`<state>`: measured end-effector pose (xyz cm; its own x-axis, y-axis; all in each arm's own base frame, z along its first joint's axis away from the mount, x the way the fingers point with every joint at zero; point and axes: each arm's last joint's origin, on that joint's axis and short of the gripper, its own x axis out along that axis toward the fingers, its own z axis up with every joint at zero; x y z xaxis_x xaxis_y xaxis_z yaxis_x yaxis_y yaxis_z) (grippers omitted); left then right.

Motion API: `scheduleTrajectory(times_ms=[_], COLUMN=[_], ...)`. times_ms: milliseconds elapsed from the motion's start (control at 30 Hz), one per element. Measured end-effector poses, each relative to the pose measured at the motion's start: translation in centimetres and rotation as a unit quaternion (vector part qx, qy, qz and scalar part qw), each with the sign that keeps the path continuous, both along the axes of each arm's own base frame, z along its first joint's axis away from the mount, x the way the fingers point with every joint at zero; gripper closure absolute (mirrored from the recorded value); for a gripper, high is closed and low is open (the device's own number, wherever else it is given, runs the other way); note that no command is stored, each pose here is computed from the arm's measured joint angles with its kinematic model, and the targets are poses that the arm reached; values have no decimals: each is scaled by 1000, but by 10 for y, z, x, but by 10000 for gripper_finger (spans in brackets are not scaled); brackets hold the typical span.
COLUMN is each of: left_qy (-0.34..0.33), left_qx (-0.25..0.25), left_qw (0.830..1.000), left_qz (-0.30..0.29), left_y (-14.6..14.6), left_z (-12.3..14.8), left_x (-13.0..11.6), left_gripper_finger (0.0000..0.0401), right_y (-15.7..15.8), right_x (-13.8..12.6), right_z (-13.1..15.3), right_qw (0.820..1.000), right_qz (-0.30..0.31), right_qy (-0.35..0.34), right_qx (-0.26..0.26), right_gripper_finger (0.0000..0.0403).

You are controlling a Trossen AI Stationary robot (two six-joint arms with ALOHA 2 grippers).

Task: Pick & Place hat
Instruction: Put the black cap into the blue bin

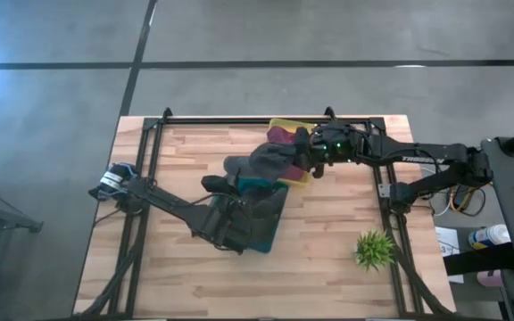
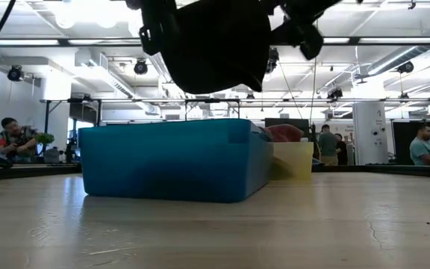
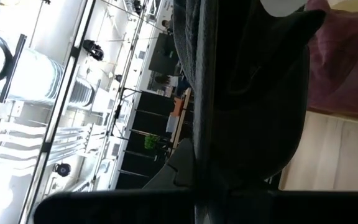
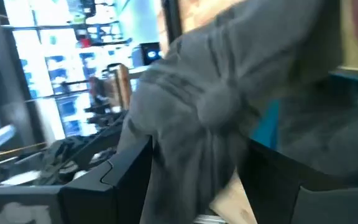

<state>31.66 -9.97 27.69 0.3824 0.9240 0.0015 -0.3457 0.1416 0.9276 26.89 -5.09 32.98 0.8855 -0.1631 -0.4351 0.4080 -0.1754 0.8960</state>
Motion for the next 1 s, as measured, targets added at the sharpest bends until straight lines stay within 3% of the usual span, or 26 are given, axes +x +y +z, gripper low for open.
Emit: scheduleTrajectory(times_ms=[233, 500, 800, 1000], left_qy=[0, -8, -102, -119], left_qx=[0, -4, -108, -244], left_qw=[1000, 1000, 989, 962], left_qz=[9, 11, -7, -41], left_y=[1, 1, -8, -25], left_z=[-4, -11, -12, -2], left_x=[14, 17, 23, 25], left_gripper_finger=[391, 370, 333, 304], right_y=[-19, -22, -36, -46], right_x=[3, 5, 1, -2], right_z=[-16, -31, -32, -31], right_qw=[995, 996, 994, 989], right_qz=[5, 33, 38, 46], right_qy=[-96, -81, -67, -60], right_qx=[-9, -4, -81, -129], right_gripper_finger=[197, 268, 385, 393])
